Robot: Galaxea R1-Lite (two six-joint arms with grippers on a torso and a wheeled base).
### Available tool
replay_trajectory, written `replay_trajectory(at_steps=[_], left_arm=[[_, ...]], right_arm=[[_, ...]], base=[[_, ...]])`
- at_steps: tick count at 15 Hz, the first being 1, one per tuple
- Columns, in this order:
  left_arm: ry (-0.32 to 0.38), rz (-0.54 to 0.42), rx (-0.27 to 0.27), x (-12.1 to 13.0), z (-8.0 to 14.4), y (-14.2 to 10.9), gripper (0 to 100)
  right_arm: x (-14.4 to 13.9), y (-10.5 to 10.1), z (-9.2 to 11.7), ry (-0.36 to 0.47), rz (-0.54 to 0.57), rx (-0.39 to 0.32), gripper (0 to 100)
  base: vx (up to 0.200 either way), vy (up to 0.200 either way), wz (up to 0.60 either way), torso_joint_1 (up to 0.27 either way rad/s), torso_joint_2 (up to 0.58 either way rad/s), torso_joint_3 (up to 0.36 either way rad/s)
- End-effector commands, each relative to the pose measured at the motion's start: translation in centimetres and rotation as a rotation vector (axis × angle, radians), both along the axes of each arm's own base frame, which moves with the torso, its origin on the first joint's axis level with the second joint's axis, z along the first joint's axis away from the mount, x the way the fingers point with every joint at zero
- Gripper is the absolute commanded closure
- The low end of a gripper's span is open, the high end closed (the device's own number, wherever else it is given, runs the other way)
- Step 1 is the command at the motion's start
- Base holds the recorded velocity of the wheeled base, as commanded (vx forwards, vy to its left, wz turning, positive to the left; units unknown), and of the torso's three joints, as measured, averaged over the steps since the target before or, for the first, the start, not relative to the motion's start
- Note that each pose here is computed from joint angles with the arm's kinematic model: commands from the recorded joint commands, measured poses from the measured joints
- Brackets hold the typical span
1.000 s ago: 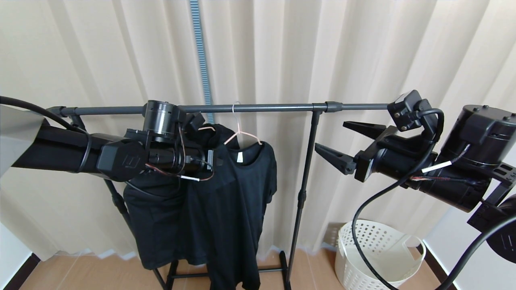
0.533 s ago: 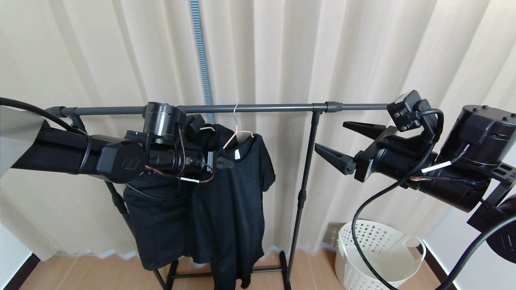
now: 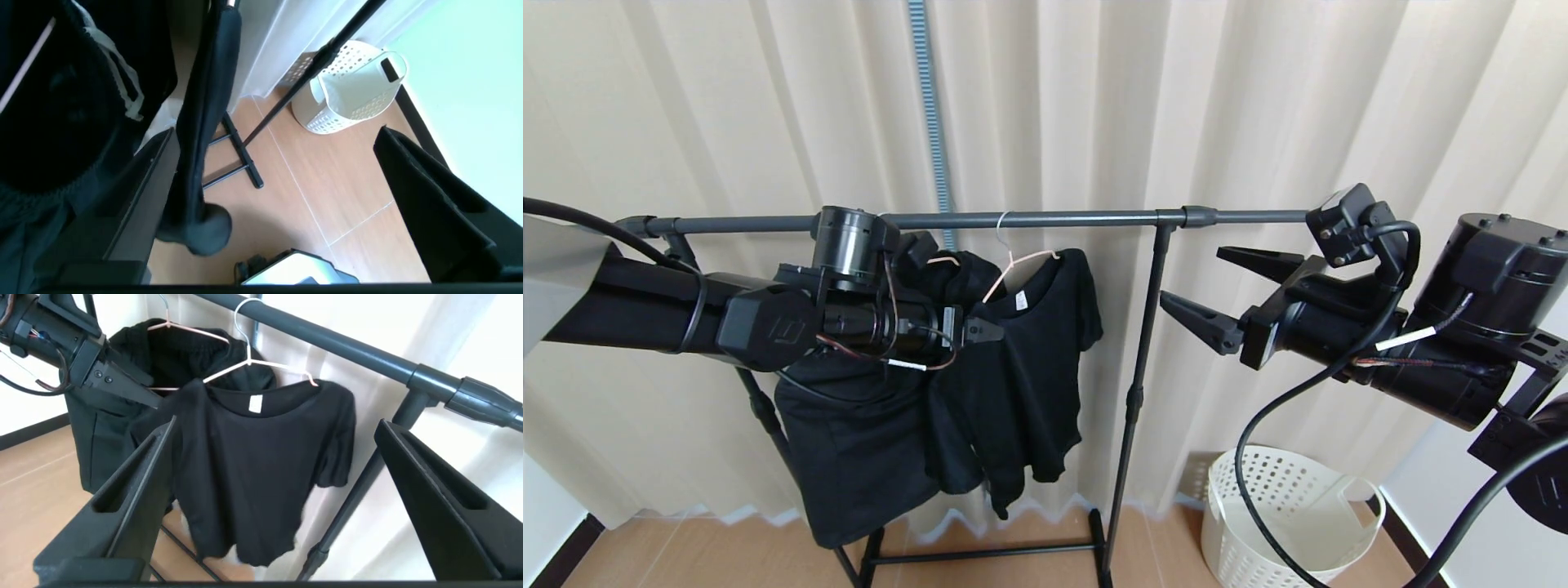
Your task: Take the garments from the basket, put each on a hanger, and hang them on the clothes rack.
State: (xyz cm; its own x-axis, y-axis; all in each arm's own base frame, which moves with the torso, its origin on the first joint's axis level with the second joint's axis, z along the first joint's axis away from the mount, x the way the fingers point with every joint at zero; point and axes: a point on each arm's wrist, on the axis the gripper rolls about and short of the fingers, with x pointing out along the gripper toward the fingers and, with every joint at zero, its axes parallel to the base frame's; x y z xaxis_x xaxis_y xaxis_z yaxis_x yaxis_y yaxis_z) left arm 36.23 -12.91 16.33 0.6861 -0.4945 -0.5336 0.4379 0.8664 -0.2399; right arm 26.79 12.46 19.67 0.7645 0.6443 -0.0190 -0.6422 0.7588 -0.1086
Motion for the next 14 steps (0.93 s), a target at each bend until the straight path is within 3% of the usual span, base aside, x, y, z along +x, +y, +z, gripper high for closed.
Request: replay_trajectory(at_steps=[1,3,7,10,11,14], left_arm=[[-0.011,0.005,-0.003,-0.2,0.5,0.2,0],[-0.017,0.004,-0.004,-1.4,1.1,0.6,0],[-0.041,0.082,0.047,-3.8,2.1,2.0,0],[-0.062,0.076,0.082,-6.9,2.7,3.6,0],[-0.061,0.076,0.083,-7.2,2.7,3.7,0],[-0.058,0.076,0.091,-11.9,2.7,5.3,0]], right_arm=[[0.0,0.0,-0.1,0.003,0.001,-0.002,0],[-0.1,0.0,0.2,-0.006,-0.001,0.002,0],[-0.7,-0.2,1.1,-0.029,-0.034,0.006,0],[-2.8,-0.9,2.0,0.062,-0.12,-0.086,0],[-3.0,-1.0,2.0,0.076,-0.127,-0.093,0],[-6.3,-2.6,2.3,0.105,-0.214,-0.118,0]], base=[[0.0,0.0,0.0,0.0,0.0,0.0],[0.0,0.0,0.0,0.0,0.0,0.0],[0.0,0.0,0.0,0.0,0.0,0.0],[0.0,0.0,0.0,0.0,0.0,0.0],[0.0,0.0,0.0,0.0,0.0,0.0],[0.0,0.0,0.0,0.0,0.0,0.0]])
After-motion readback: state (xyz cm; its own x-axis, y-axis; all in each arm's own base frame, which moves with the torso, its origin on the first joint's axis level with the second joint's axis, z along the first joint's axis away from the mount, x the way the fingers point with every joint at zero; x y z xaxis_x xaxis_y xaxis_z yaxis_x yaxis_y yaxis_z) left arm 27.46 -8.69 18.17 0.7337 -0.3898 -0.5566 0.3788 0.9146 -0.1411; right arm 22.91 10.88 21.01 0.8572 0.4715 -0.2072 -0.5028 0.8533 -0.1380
